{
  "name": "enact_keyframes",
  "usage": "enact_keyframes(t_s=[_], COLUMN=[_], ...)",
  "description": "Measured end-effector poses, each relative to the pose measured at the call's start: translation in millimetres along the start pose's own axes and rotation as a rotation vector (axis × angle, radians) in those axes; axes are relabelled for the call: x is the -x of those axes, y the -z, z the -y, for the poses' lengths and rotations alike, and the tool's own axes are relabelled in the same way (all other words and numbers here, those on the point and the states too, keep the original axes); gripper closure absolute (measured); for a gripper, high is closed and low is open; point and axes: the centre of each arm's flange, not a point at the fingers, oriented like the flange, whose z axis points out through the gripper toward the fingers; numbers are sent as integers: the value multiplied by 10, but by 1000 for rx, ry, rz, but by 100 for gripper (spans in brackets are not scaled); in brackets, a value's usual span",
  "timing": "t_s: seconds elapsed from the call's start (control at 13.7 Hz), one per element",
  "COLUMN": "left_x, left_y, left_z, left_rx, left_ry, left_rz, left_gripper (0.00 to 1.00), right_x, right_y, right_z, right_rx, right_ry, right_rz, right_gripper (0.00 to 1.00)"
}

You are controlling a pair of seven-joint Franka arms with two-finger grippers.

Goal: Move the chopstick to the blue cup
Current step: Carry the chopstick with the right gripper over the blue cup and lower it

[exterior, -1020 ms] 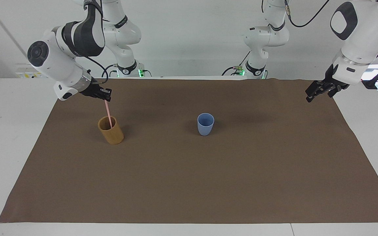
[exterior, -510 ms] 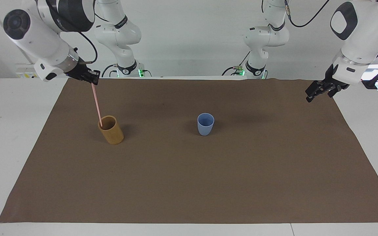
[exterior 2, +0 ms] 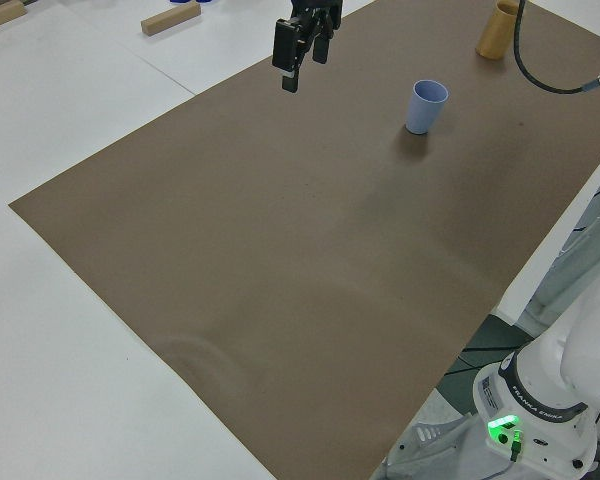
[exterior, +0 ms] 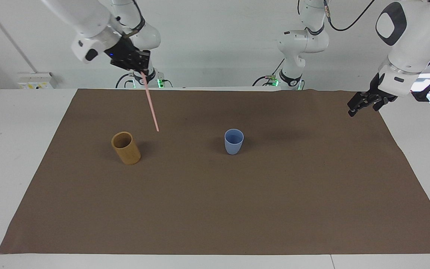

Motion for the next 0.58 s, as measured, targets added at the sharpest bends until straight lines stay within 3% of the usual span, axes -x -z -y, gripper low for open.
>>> enact_keyframes(t_s=[0.22, 0.44, 0.58], left_x=[0, 0, 0], left_y=[0, 0, 0], left_z=[0, 0, 0], left_rx=[0, 0, 0], left_ry=[0, 0, 0], left_rz=[0, 0, 0], left_gripper=[0, 0, 0], right_x=[308, 261, 248], right_y=[-800, -1378, -1513], right_z=[920, 1098, 1060], right_rx=[-60, -98, -97], right_ry=[-76, -137, -161], right_rz=[6, 56, 80], right_gripper=[92, 92, 92])
